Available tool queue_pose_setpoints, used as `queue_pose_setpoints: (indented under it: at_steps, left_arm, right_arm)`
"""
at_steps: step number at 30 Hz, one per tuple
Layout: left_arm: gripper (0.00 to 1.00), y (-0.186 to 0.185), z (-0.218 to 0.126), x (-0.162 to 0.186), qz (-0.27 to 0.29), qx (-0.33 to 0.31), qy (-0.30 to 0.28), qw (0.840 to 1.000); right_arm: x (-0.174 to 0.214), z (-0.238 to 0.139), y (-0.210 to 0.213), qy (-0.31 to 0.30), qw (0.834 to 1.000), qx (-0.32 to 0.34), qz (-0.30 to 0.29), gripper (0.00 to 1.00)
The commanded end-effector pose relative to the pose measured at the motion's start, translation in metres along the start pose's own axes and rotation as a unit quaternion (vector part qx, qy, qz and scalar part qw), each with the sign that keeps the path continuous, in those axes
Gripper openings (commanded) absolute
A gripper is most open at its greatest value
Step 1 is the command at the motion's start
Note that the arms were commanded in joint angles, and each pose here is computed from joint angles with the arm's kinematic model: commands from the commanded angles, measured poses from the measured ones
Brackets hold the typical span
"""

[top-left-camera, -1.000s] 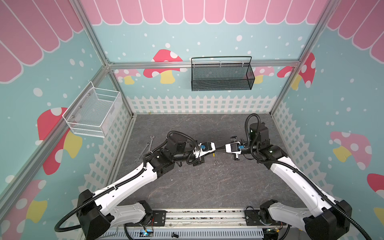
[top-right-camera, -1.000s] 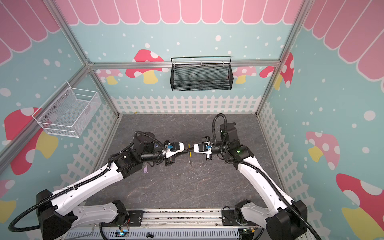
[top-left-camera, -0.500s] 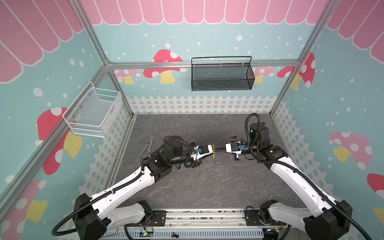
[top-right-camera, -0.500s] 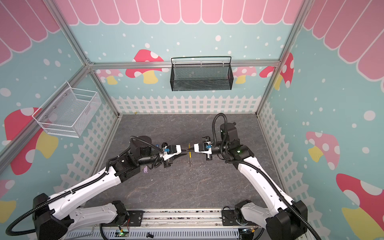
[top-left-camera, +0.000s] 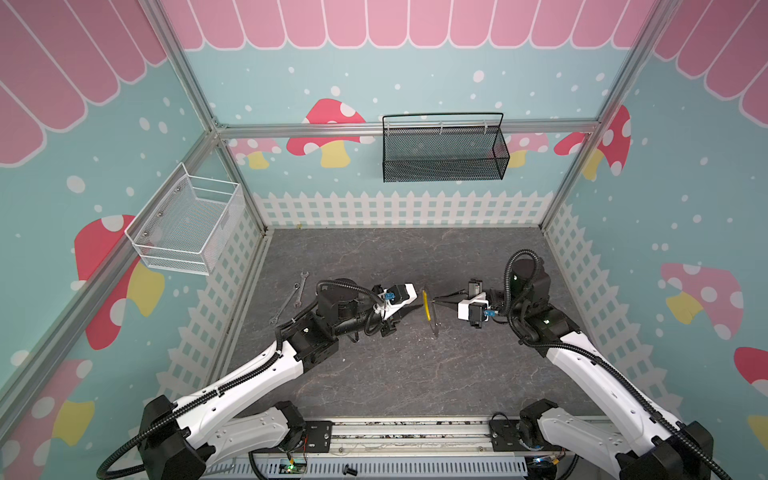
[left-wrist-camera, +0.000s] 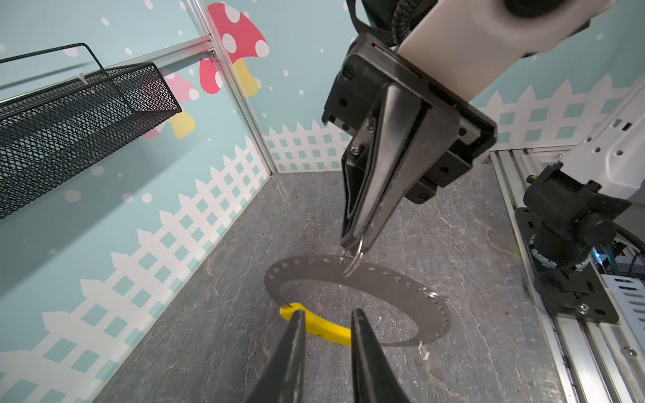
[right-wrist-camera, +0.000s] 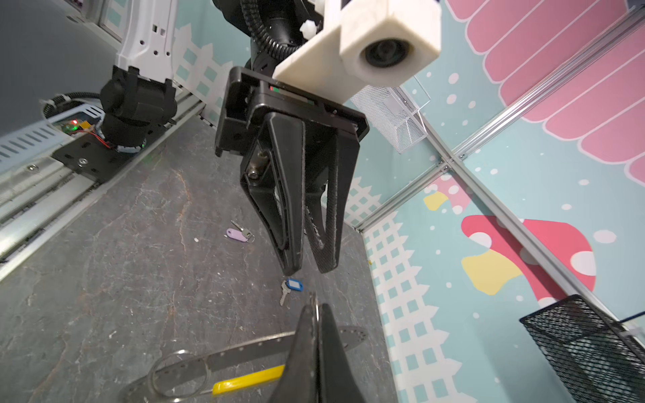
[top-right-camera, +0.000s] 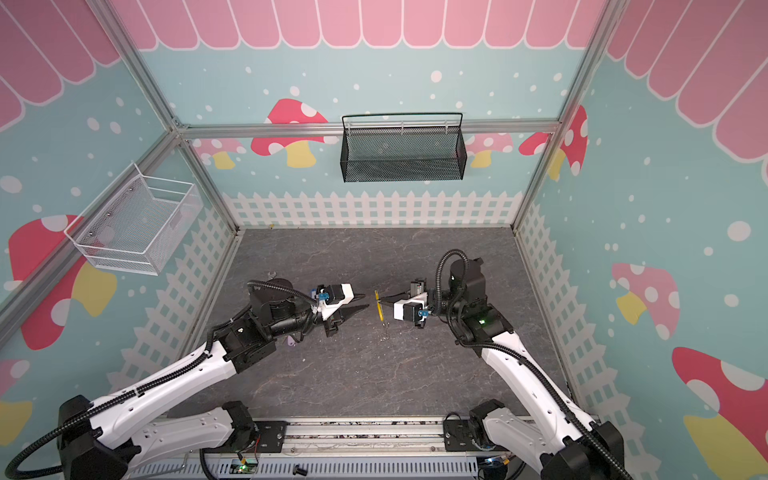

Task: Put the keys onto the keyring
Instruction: 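Release the plate with the left gripper and move it toward the lilac-tagged key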

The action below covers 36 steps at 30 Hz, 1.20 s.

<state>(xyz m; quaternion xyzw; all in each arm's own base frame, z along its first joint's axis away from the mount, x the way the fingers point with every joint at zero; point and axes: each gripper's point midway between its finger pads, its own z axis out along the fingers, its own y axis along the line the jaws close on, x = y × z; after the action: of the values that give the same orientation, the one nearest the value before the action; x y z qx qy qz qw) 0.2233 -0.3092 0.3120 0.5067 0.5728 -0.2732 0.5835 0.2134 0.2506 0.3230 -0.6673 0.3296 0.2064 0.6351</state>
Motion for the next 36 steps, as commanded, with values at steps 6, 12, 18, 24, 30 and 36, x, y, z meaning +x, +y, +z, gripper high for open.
queue_pose_setpoints:
  at_steps: [6,12,18,24,30,36]
  left_arm:
    - [0.23,0.003,0.005,0.002,-0.017,0.0,-0.001,1.0]
    - [0.23,0.019,0.009,0.011,-0.046,-0.042,0.024,0.998]
    - [0.23,0.069,-0.002,0.056,-0.176,-0.145,0.111,0.967]
    - [0.22,0.112,-0.041,0.135,-0.341,-0.264,0.191,0.882]
    - [0.22,0.131,-0.097,0.216,-0.478,-0.358,0.254,0.761]
    - [0.24,0.123,-0.128,0.273,-0.602,-0.391,0.273,0.64]
  right_arm:
    - [-0.007,-0.003,-0.005,-0.001,0.992,0.032,-0.123,0.0]
    - [0.001,-0.001,-0.007,0.013,0.992,0.037,-0.116,0.0]
    - [0.016,0.003,-0.007,0.026,0.998,0.039,-0.031,0.0]
    - [0.032,0.001,-0.005,0.062,0.996,0.057,0.011,0.0]
    - [0.044,-0.002,-0.002,0.089,0.993,0.066,0.043,0.0]
    - [0.047,-0.001,0.008,0.085,0.993,0.054,0.06,0.0]
